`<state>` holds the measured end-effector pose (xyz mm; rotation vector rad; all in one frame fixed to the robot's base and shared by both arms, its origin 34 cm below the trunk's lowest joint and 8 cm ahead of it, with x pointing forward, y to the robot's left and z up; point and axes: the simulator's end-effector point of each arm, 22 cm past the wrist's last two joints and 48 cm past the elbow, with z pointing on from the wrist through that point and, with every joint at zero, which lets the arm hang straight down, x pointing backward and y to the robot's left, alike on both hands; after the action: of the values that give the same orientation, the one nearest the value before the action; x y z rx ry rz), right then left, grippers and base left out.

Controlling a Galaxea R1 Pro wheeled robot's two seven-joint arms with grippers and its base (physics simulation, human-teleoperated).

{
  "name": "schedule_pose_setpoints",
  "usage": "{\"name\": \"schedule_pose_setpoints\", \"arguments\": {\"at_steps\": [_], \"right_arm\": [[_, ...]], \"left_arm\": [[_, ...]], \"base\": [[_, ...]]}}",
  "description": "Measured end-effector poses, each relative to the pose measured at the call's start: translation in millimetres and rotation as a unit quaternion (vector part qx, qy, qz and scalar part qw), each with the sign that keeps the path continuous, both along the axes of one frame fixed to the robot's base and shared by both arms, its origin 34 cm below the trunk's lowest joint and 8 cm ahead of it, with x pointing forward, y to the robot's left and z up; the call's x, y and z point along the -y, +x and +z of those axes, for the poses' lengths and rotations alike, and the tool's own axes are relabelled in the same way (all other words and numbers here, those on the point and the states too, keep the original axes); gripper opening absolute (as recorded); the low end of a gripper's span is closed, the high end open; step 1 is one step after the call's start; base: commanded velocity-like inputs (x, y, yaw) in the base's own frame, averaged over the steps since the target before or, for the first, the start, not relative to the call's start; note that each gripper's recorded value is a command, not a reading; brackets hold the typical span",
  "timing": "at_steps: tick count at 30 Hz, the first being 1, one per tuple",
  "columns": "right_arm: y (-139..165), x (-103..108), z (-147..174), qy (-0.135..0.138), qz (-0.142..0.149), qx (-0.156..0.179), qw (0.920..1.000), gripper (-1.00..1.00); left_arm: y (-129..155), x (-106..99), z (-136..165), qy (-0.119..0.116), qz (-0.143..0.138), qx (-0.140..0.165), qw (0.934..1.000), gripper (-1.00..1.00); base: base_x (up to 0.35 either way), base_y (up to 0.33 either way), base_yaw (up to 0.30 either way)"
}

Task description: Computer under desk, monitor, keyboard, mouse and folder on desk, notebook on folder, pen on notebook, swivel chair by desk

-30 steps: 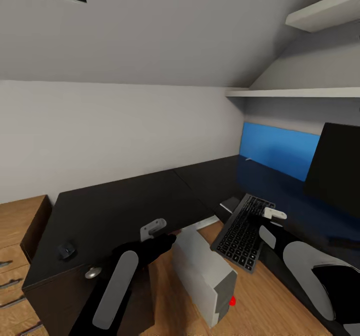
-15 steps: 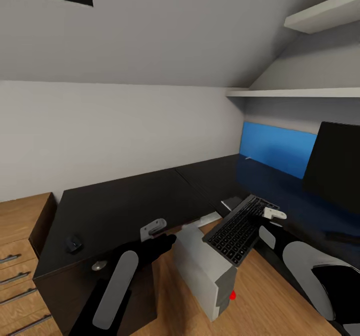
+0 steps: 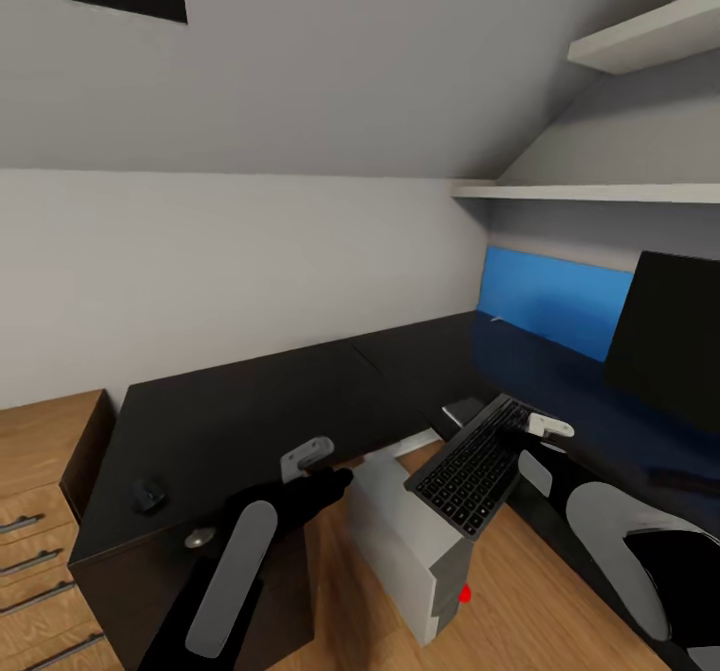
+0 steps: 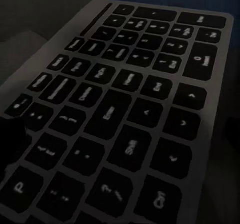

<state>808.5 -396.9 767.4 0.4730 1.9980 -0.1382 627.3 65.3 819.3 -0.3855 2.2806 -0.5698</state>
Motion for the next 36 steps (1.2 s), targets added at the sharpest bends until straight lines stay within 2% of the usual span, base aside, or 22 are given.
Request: {"name": "schedule_pose_setpoints", "arguments": {"at_steps": [8,13,14,16,18,22,23,28,29,30,32,33,36], "right_arm": [[2.9,-0.3,17.3,0.001,-0.001,0.003,1.0000,1.00],[11.4,-5.9,39.3,0.009,0.003,0.011,0.9999,1.00],[13.6,-13.8,42.8,0.044,0.003,0.000,0.9990,1.00],[15.5,-20.4,48.6,0.073,0.003,-0.006,0.9973,1.00],[13.4,-30.4,47.7,0.100,0.010,-0.029,0.9945,1.00],[13.9,-31.8,54.9,0.103,0.012,-0.031,0.9941,1.00],[16.7,-32.8,62.9,0.103,0.015,-0.023,0.9943,1.00],[19.5,-37.0,79.6,0.100,0.023,-0.007,0.9947,1.00],[19.1,-39.7,83.4,0.098,0.027,0.001,0.9948,1.00],[6.4,-58.0,92.3,0.092,0.056,0.032,0.9937,1.00],[-2.6,-63.5,100.5,0.086,0.063,0.044,0.9933,1.00],[-8.8,-63.4,105.0,0.081,0.059,0.049,0.9937,1.00],[-48.3,-53.4,105.9,0.055,0.019,0.057,0.9967,1.00]], "left_arm": [[1.4,0.2,14.8,0.001,0.000,0.000,1.0000,1.00],[2.2,0.4,24.1,0.001,0.000,0.000,1.0000,1.00],[2.5,0.3,26.7,0.001,0.000,0.001,1.0000,1.00],[3.0,0.0,30.9,0.001,0.000,0.002,1.0000,1.00],[4.5,-0.9,41.0,-0.001,0.003,0.010,0.9999,1.00],[6.1,-1.6,51.0,-0.003,0.006,0.014,0.9999,1.00],[9.4,-3.7,59.5,-0.010,0.017,0.024,0.9995,1.00],[10.5,-3.8,69.2,-0.010,0.019,0.026,0.9994,1.00],[10.6,-3.8,71.0,-0.010,0.019,0.026,0.9994,1.00],[8.2,4.2,73.7,-0.006,0.009,0.029,0.9995,1.00],[7.7,7.2,78.0,-0.004,0.009,0.032,0.9995,1.00],[7.6,8.0,80.0,-0.002,0.012,0.033,0.9994,1.00],[3.6,9.5,82.7,0.019,0.031,0.032,0.9988,1.00]], "base": [[0.000,0.000,0.000],[0.000,0.000,0.000],[0.000,0.000,0.000],[0.000,0.000,0.000],[0.000,0.000,0.000],[0.000,0.000,0.000],[0.000,0.000,0.000],[0.000,0.000,0.000],[0.000,0.000,0.000],[0.000,0.000,0.000],[0.000,0.000,0.000],[0.000,0.000,0.000],[0.000,0.000,0.000]]}}
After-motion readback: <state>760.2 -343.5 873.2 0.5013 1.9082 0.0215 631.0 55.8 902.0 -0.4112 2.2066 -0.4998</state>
